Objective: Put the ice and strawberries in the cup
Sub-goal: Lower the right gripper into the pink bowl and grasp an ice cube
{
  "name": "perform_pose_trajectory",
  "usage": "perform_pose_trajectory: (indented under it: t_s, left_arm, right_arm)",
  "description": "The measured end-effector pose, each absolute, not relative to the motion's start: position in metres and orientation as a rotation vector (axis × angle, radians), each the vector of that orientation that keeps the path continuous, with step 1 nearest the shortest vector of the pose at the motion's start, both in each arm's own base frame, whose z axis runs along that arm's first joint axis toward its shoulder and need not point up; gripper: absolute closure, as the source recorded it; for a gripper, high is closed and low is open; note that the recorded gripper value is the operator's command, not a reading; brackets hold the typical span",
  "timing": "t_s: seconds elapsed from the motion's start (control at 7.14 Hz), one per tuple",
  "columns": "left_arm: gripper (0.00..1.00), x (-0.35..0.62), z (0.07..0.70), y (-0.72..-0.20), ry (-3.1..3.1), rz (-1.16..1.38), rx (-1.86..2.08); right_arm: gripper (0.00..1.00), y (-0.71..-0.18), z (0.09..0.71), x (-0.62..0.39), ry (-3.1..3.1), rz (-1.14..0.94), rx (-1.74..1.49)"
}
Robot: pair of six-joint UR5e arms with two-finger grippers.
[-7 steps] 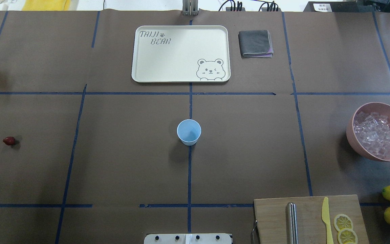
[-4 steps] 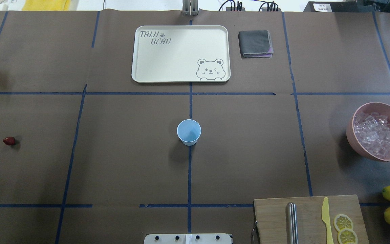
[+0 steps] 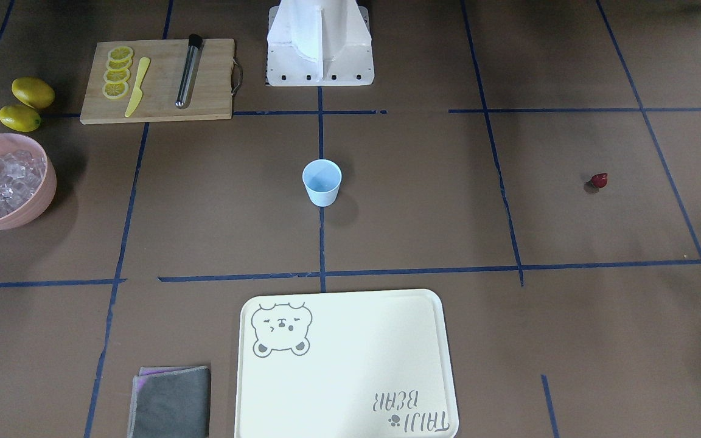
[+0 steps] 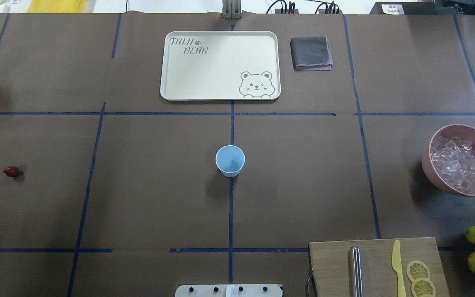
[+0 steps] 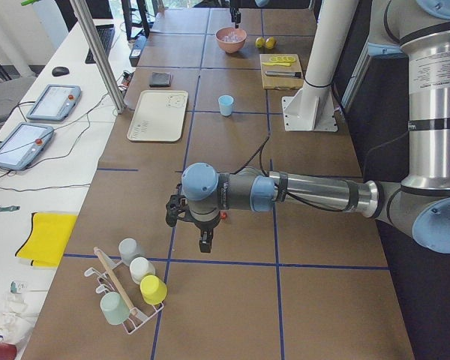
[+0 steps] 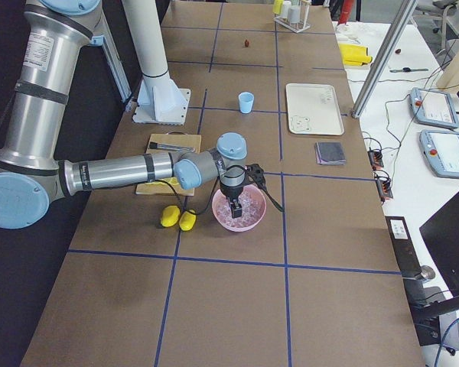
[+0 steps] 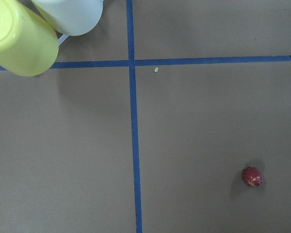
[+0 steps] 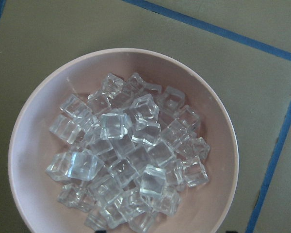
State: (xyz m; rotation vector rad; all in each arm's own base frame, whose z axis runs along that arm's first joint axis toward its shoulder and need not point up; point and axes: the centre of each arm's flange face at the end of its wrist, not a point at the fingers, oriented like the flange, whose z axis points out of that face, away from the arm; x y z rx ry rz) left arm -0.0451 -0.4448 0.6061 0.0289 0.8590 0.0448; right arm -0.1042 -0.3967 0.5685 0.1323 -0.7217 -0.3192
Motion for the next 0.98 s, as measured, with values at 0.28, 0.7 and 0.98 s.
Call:
perform_pose_trajectory:
  t_s: [0.28,0.7,0.98]
  left_arm:
    - [0.0,-0.045,0.605,-0.444,0.859,0.045,0.03]
    - [0.0,-0.045,0.605,-0.444,0.86,0.044,0.031]
    - [0.0,-0.045,0.604,-0.444,0.861,0.044,0.031]
  right_arm:
    - [0.2,-0.402,0.573,-0.115,-0.721,-0.335,0.121]
    - [0.2,-0.411,0.581,-0.131,-0.711,-0.356,0.109]
    - [0.21,-0.416,0.584,-0.136,-0.707,-0.36,0.105]
